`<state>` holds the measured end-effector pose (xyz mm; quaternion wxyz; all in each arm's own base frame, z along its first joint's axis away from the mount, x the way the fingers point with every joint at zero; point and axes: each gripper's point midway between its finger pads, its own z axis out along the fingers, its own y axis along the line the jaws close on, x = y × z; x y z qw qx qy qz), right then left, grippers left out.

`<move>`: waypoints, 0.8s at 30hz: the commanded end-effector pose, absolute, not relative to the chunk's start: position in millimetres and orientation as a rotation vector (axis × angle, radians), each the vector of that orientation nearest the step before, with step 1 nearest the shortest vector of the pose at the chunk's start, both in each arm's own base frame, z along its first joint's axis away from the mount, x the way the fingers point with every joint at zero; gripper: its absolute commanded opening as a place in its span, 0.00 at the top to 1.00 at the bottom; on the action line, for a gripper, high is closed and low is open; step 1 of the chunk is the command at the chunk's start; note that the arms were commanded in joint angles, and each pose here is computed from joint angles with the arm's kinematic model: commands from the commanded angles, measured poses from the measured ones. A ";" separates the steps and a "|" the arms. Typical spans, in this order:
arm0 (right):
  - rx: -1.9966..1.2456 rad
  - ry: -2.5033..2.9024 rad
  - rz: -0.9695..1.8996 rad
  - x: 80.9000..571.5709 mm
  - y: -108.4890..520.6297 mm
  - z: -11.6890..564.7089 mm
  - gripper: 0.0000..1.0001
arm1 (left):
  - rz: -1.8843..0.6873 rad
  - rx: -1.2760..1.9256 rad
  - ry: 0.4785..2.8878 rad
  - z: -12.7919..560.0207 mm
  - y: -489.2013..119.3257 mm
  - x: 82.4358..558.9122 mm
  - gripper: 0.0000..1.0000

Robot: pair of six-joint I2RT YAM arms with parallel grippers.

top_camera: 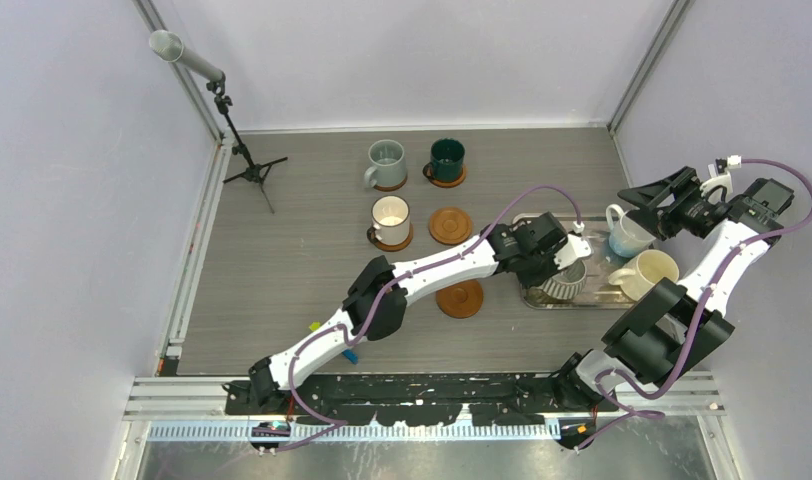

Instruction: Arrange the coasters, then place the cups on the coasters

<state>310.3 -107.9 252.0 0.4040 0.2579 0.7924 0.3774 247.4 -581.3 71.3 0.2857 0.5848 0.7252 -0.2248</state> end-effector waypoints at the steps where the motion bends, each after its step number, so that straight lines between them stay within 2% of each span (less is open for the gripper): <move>1: 0.600 1.980 0.949 307.1 -103.7 265.0 0.30 | -0.614 1.480 1.824 128.9 -588.8 258.9 1.00; 9: 0.580 2.004 0.916 302.1 -99.8 265.4 0.30 | -0.490 1.312 1.667 203.8 -566.6 285.7 1.00; 15: 0.570 2.034 0.896 301.1 -94.2 260.6 0.30 | -0.447 1.208 1.664 228.1 -536.5 302.0 1.00; 24: 0.491 2.117 0.847 310.5 -71.1 253.2 0.30 | -0.369 1.004 1.726 247.4 -455.8 354.2 1.00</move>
